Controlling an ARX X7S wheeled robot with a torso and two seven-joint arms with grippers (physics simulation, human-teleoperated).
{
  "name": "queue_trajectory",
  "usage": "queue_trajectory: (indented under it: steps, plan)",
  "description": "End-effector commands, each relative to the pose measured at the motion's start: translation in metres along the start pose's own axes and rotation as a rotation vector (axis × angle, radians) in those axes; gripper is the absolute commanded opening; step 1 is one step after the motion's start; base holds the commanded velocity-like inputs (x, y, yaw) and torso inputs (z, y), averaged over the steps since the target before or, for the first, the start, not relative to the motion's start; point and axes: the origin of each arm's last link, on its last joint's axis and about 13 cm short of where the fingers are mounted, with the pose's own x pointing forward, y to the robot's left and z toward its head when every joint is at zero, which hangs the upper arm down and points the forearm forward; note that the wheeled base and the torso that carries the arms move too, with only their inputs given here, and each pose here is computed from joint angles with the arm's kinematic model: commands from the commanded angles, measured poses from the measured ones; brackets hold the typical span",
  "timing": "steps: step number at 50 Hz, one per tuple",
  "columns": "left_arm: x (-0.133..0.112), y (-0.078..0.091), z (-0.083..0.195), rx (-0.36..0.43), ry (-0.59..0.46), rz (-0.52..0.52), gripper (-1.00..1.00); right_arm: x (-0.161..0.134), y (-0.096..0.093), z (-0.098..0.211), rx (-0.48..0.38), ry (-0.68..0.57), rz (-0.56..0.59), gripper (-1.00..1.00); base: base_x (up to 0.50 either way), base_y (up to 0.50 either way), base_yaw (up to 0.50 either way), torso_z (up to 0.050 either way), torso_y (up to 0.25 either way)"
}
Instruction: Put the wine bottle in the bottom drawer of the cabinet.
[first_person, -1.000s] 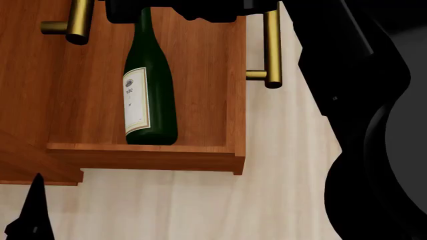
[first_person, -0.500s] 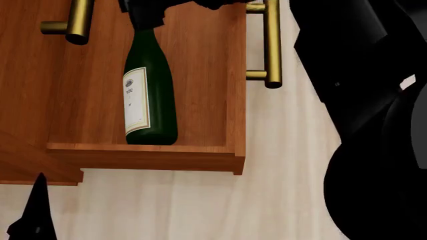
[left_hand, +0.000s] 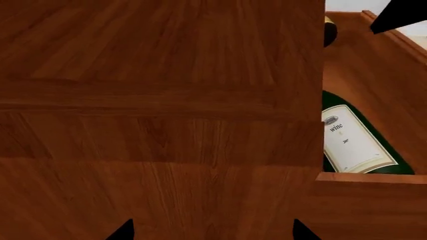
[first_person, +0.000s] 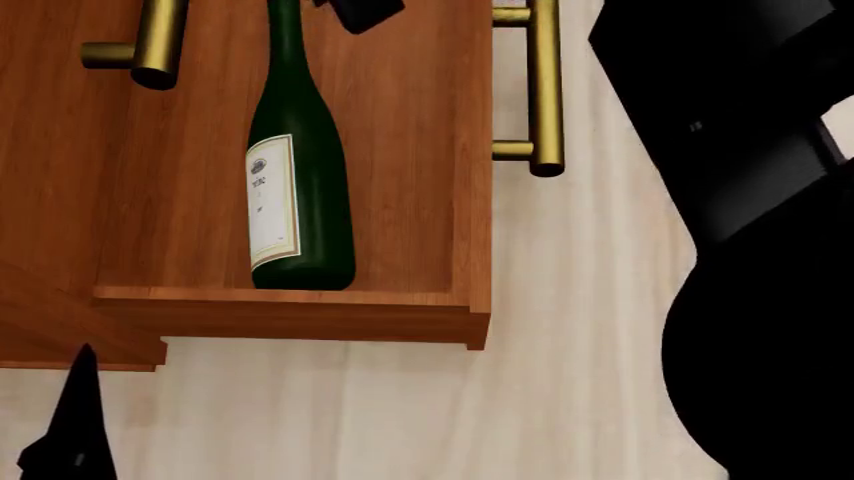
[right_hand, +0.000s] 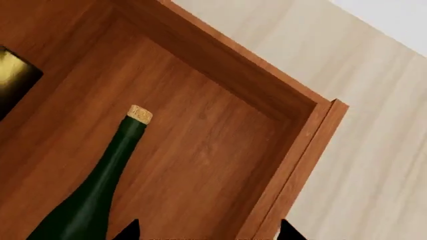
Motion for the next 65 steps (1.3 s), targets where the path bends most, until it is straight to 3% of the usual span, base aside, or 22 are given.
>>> queue_trajectory:
  steps: [1, 16, 49, 65]
  plan:
    - [0.000, -0.001, 0.000, 0.002, -0.001, -0.004, 1.00, -0.016, -0.005, 0.010, -0.054, -0.009, -0.024, 1.00, 0.00, 0.00, 0.00, 0.000, 0.000]
    - [-0.001, -0.002, 0.000, 0.004, 0.000, -0.009, 1.00, -0.048, -0.012, 0.028, -0.057, -0.089, -0.037, 1.00, 0.00, 0.00, 0.00, 0.000, 0.000]
    - [-0.015, -0.005, 0.030, 0.051, -0.033, -0.017, 1.00, -0.090, -0.043, 0.030, 0.134, -0.276, -0.056, 1.00, 0.00, 0.00, 0.00, 0.000, 0.000]
    - [-0.029, 0.010, 0.040, 0.058, -0.030, 0.046, 1.00, -0.100, -0.055, 0.015, 0.208, -0.357, -0.055, 1.00, 0.00, 0.00, 0.00, 0.000, 0.000]
